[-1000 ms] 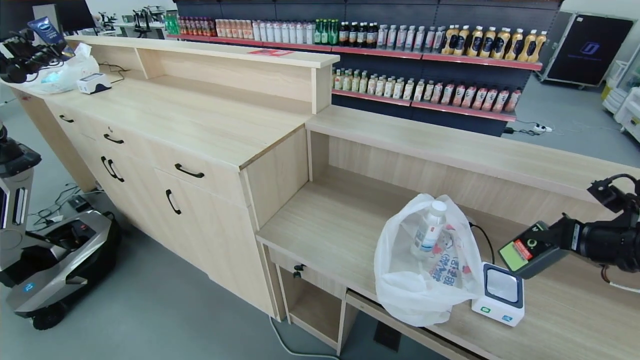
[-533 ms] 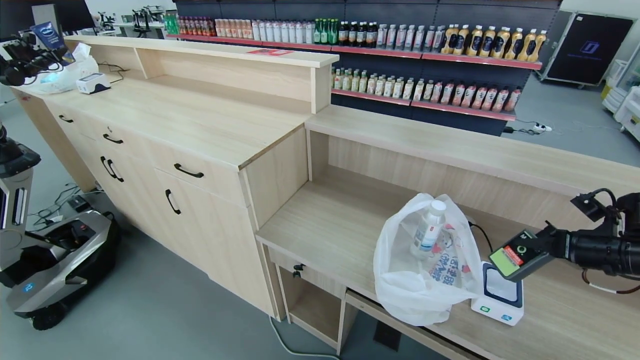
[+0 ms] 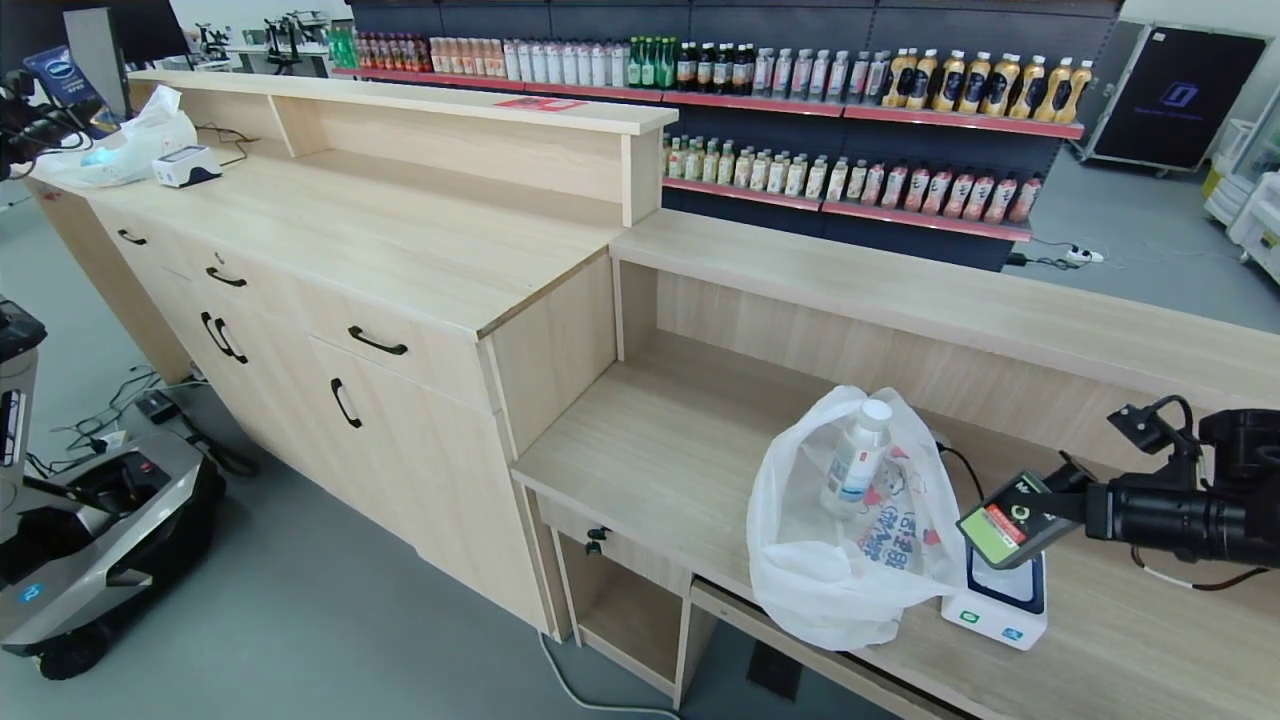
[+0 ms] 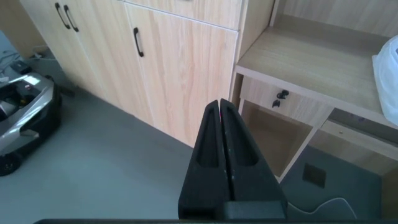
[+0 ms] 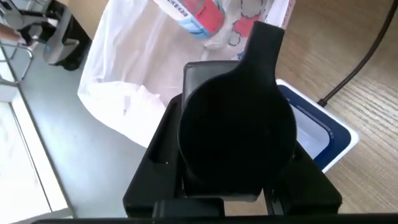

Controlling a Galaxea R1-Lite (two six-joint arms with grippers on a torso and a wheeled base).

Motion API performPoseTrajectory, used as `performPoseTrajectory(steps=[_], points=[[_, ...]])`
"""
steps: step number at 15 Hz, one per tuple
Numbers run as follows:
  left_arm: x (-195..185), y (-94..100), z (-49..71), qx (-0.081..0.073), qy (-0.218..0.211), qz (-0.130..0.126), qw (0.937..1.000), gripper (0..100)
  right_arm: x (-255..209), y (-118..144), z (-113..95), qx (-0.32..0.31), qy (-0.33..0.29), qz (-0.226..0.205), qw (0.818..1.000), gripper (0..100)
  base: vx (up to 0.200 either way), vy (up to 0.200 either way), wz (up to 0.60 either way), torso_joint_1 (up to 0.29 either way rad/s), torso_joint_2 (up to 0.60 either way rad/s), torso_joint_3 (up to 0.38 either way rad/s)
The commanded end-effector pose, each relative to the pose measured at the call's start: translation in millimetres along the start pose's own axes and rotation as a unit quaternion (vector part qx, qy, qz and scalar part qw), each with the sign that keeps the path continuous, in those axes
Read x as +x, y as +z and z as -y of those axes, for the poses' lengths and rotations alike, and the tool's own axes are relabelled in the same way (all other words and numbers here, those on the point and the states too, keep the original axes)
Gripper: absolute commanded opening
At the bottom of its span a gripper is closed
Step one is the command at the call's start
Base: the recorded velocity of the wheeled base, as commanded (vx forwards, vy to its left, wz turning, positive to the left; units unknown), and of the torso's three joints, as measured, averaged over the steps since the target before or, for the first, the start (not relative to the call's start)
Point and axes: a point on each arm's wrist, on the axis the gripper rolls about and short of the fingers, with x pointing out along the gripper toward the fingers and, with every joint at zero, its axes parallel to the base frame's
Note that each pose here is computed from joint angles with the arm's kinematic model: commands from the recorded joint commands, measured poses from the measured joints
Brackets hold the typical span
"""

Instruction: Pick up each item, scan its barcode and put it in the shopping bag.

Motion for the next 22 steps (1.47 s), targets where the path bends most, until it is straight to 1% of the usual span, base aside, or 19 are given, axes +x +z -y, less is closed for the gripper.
performPoseTrajectory(steps=[1,3,9,16,17,22], points=[[0,0.0,0.0,0.000,0.001,0.000,1.0000,0,7,-10,5,0.002,0.006,-0.014,1.000,0,0.000,0.000,0.00,0.000,0.00,0.000],[0,0.0,0.0,0.000,0.001,0.000,1.0000,0,9,-12,8,-0.010,0.004,-0.015,1.000,0,0.000,0.000,0.00,0.000,0.00,0.000],[0,0.0,0.0,0.000,0.001,0.000,1.0000,0,15,-11,15,-0.011,-0.004,-0.016,1.000,0,0.000,0.000,0.00,0.000,0.00,0.000],[0,0.0,0.0,0.000,0.000,0.000,1.0000,0,14,-12,15,-0.008,-0.011,-0.019,1.000,0,0.000,0.000,0.00,0.000,0.00,0.000],[0,0.0,0.0,0.000,0.000,0.000,1.0000,0,14,-12,16,-0.009,-0.027,-0.023,0.999,0,0.000,0.000,0.00,0.000,0.00,0.000],[0,0.0,0.0,0.000,0.001,0.000,1.0000,0,10,-11,15,-0.005,-0.035,-0.022,0.999,0,0.000,0.000,0.00,0.000,0.00,0.000]])
